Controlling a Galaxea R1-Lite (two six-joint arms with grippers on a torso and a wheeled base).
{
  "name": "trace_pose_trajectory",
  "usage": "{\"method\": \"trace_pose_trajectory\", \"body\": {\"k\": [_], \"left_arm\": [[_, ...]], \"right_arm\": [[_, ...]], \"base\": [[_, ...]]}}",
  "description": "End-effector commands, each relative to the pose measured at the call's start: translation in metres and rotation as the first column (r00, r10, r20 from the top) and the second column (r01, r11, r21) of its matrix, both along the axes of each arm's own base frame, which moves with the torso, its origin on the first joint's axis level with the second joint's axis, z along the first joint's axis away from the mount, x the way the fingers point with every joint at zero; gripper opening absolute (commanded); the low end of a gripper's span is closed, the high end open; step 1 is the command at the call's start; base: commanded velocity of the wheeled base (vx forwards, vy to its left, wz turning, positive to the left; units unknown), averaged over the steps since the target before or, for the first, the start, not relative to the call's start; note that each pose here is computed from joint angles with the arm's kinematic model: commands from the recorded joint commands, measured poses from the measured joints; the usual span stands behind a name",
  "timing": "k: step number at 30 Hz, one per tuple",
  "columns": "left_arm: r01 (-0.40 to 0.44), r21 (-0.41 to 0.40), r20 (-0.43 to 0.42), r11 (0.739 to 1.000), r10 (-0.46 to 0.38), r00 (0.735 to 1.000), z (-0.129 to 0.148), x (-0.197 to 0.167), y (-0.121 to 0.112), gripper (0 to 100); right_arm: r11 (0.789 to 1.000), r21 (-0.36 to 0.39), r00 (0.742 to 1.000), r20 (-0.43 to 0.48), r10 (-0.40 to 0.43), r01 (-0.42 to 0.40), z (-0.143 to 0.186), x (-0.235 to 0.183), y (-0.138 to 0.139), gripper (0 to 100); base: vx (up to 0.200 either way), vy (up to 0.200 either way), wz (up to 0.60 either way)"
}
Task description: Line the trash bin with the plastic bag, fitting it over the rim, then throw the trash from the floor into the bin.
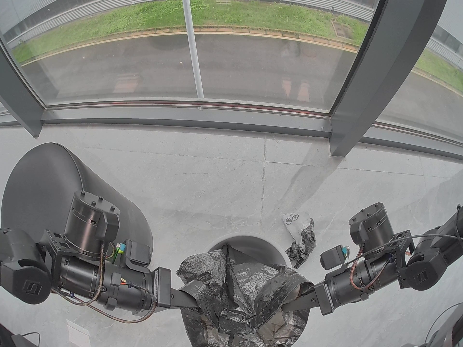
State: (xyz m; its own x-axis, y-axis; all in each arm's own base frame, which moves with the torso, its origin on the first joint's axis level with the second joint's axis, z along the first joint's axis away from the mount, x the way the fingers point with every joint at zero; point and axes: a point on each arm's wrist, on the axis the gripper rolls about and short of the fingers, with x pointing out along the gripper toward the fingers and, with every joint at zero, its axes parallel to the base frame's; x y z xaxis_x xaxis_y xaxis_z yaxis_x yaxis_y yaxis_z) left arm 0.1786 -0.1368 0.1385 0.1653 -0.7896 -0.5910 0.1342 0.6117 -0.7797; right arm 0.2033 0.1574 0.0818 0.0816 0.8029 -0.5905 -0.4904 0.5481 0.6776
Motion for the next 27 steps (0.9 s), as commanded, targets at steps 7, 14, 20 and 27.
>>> {"method": "trace_pose_trajectory", "body": {"k": [7, 14, 20, 27], "left_arm": [[-0.022, 0.04, -0.031, 0.999, 0.023, 0.999, -0.017, 0.018, -0.001, 0], [-0.042, 0.032, 0.022, 0.999, 0.042, 0.999, -0.03, 0.038, 0.001, 0], [-0.057, 0.033, 0.036, 0.998, 0.055, 0.998, -0.043, 0.052, 0.0, 0], [-0.091, 0.026, 0.049, 0.996, 0.09, 0.995, -0.049, 0.063, 0.004, 0]], "right_arm": [[1.0, -0.012, 1.0, -0.013, -0.014, 0.013, -0.014, 0.009, 0.002, 0], [0.999, 0.008, 0.999, 0.027, -0.041, 0.041, -0.02, 0.022, 0.003, 0], [0.997, 0.025, 0.995, 0.056, -0.079, 0.078, -0.025, 0.039, 0.001, 0], [0.996, 0.029, 0.994, 0.066, -0.086, 0.084, -0.026, 0.045, 0.002, 0]], "base": [[0.0, 0.0, 0.0], [0.0, 0.0, 0.0], [0.0, 0.0, 0.0], [0.0, 0.0, 0.0]]}}
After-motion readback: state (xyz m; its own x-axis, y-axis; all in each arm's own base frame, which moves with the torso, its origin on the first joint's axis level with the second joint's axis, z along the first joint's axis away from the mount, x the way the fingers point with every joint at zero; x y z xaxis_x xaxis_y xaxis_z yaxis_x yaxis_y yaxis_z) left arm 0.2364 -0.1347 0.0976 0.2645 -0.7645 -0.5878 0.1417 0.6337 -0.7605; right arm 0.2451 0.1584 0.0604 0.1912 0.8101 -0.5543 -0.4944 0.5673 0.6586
